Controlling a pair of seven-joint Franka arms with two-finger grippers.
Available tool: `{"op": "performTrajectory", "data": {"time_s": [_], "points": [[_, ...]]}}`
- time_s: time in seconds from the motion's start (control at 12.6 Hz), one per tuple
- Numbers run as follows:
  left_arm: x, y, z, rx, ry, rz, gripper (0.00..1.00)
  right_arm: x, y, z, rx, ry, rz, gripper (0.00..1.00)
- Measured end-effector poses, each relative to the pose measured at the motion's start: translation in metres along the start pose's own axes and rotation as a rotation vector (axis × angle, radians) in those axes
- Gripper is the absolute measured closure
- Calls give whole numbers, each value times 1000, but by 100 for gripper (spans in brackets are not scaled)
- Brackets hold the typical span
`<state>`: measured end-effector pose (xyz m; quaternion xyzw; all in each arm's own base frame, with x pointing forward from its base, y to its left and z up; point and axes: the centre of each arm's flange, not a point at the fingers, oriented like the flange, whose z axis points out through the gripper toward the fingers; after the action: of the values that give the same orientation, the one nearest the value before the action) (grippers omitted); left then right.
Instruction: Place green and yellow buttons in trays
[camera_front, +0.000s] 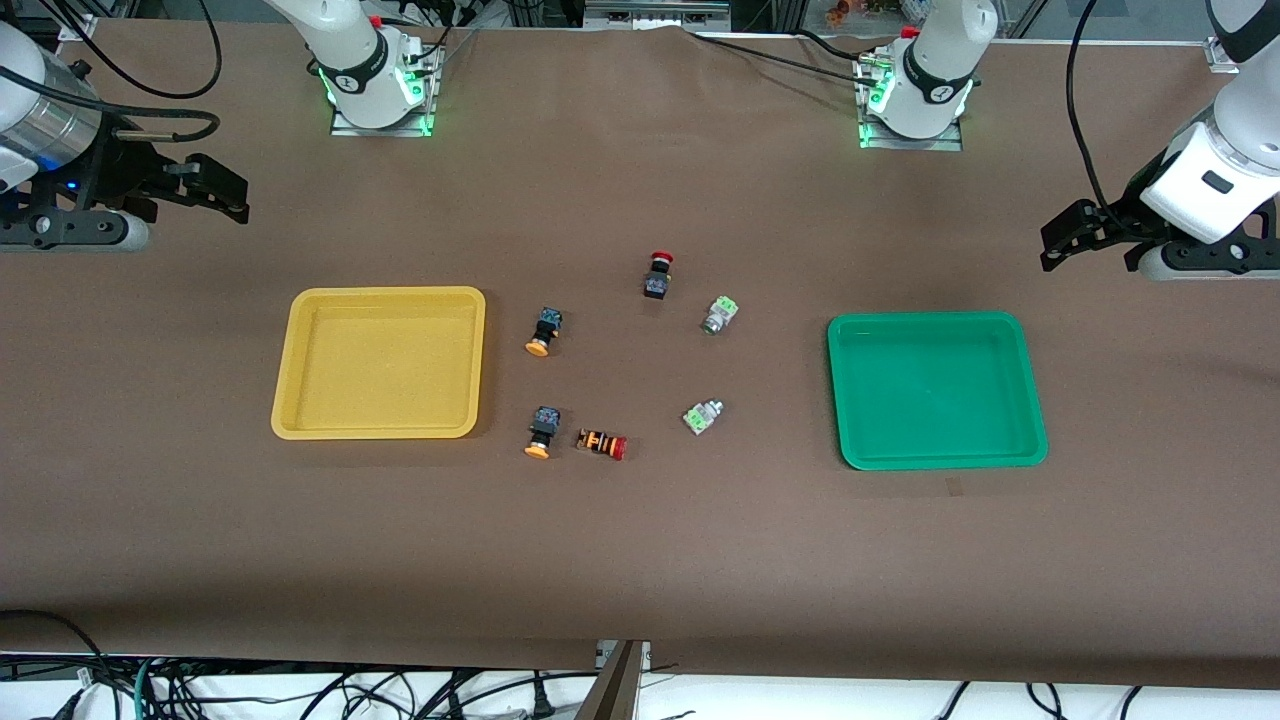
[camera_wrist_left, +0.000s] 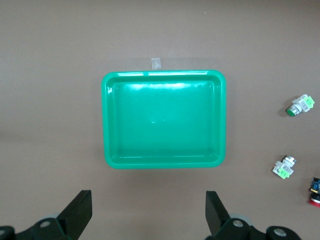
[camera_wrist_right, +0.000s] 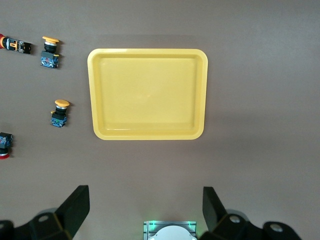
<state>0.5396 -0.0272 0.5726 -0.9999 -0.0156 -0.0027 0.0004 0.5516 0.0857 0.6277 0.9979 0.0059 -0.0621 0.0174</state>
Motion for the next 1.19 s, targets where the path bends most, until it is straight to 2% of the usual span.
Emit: {"op": "performTrajectory", "data": {"time_s": [0.4,0.56,0.71,0.95,1.19], "points": [[-2,0,2,2,-23,4,0,4,-1,7,3,-4,-1,0],[-4,0,3,2,-38,5,0,22,-7,47,0,-53,-8,0],[-9,7,9,-1,-87,19,0,52,-26,103,8,-81,-27,0],[-11,72,39,-5,-157,135,0,79,-98,178,19,-87,35,0],[36,163,100,-39,-185,273,0,76,-171,250,48,-55,161,0]]}}
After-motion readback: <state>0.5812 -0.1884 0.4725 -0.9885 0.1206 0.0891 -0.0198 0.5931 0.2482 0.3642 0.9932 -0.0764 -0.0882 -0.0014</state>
